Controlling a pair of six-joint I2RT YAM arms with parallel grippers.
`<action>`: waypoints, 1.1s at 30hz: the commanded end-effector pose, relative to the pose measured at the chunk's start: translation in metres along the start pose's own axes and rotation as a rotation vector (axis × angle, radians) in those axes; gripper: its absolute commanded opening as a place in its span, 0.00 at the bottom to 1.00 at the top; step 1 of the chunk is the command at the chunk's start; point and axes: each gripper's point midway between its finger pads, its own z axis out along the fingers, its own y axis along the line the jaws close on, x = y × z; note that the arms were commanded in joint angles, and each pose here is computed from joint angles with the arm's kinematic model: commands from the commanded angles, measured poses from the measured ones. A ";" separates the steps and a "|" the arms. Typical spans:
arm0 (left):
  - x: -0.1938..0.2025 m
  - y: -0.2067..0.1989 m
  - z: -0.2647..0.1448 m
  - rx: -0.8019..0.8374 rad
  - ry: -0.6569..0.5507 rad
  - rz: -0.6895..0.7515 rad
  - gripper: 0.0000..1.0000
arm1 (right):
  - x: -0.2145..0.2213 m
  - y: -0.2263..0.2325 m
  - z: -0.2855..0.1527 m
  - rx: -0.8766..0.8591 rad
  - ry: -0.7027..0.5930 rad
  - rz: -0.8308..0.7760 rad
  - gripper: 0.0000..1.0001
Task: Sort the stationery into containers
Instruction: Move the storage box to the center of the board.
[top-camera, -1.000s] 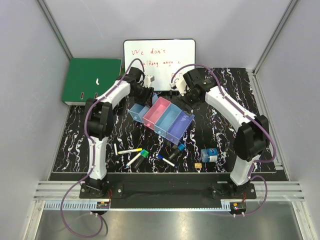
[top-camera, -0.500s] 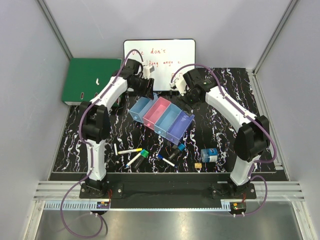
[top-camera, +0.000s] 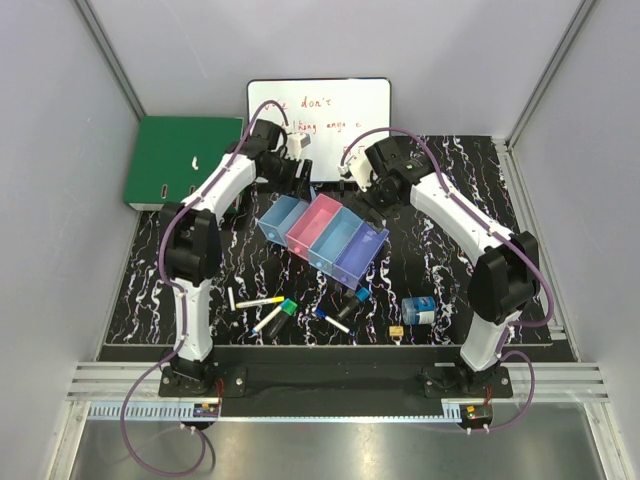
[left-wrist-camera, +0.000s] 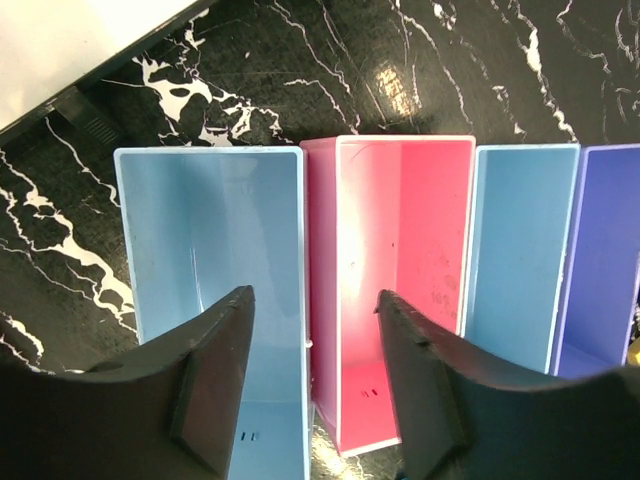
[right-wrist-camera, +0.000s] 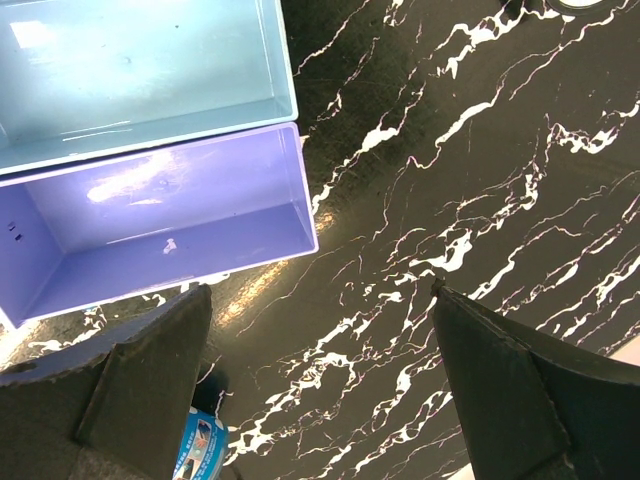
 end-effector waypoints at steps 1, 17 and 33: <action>0.000 -0.008 0.006 0.047 -0.002 0.022 0.76 | -0.016 -0.007 -0.021 0.049 -0.070 -0.014 1.00; 0.057 -0.006 0.037 -0.009 0.147 0.052 0.82 | -0.020 -0.009 -0.022 0.056 -0.079 -0.014 1.00; 0.087 0.014 0.058 -0.132 0.188 0.045 0.41 | -0.023 -0.009 -0.026 0.057 -0.091 -0.006 1.00</action>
